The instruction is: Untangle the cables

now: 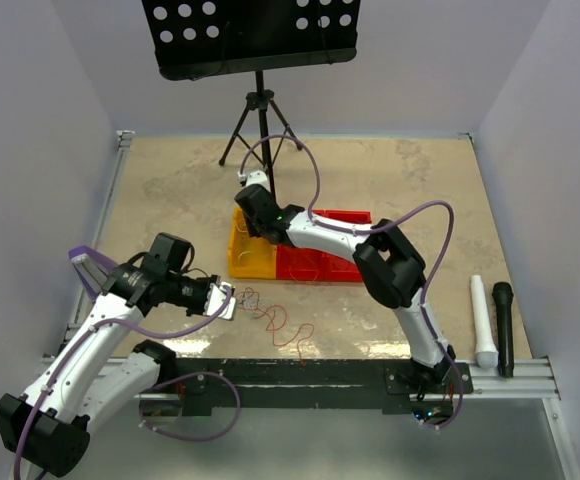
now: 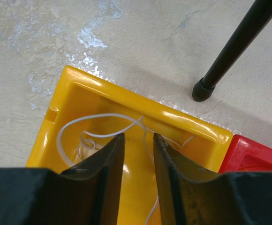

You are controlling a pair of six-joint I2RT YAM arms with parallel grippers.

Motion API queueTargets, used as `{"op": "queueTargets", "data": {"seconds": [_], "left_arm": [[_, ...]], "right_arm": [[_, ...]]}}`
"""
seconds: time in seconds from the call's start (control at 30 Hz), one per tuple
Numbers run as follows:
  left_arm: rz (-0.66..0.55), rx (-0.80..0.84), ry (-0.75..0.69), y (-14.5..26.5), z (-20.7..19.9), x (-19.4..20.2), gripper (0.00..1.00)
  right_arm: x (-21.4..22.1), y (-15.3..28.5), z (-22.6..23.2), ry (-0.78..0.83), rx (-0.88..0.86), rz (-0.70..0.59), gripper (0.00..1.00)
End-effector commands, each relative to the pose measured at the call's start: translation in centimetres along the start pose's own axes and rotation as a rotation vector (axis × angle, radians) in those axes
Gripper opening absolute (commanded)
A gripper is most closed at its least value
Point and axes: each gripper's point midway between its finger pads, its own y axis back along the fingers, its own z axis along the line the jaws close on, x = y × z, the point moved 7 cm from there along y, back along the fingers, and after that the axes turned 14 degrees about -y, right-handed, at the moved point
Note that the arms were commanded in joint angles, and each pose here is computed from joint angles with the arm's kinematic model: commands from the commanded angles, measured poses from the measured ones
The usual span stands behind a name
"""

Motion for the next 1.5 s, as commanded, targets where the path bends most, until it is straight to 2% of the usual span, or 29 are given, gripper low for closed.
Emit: {"op": "queueTargets", "data": {"seconds": [0.0,0.2,0.4,0.5,0.57,0.63,0.77,0.87,1.07,1.47], "left_arm": [[-0.028,-0.024,-0.024,0.4,0.8,-0.8,0.05],[-0.026,-0.025,-0.022,0.4,0.8,-0.8,0.05],[-0.025,-0.026,-0.021,0.4,0.9,-0.8,0.05],[-0.027,-0.027,-0.02,0.5,1.0,-0.9,0.05],[-0.025,-0.029,-0.023,0.5,1.0,-0.9,0.05],[-0.024,-0.028,-0.021,0.5,1.0,-0.8,0.05],[-0.023,-0.027,-0.023,0.5,1.0,-0.8,0.05],[-0.024,-0.027,-0.023,0.5,1.1,-0.8,0.05],[-0.018,-0.028,-0.024,0.6,1.3,-0.9,0.05],[-0.011,-0.026,-0.028,0.6,1.1,-0.7,0.05]], "right_arm": [[-4.3,3.8,1.4,-0.061,-0.068,-0.094,0.37],[-5.4,6.1,1.3,-0.082,-0.082,-0.129,0.43],[-8.1,9.8,1.4,-0.117,-0.158,-0.207,0.42],[-8.4,11.8,1.7,-0.101,-0.252,-0.191,0.32],[-7.7,12.8,1.7,-0.083,-0.32,-0.158,0.13],[-6.4,13.6,1.5,-0.063,-0.386,-0.105,0.0],[-2.6,14.8,1.5,-0.005,-0.58,0.042,0.0],[-0.8,14.0,1.2,0.008,-0.594,0.099,0.0],[0.2,11.5,2.2,0.036,-0.589,0.164,0.0],[-0.5,6.3,3.5,-0.006,-0.459,0.132,0.0]]}}
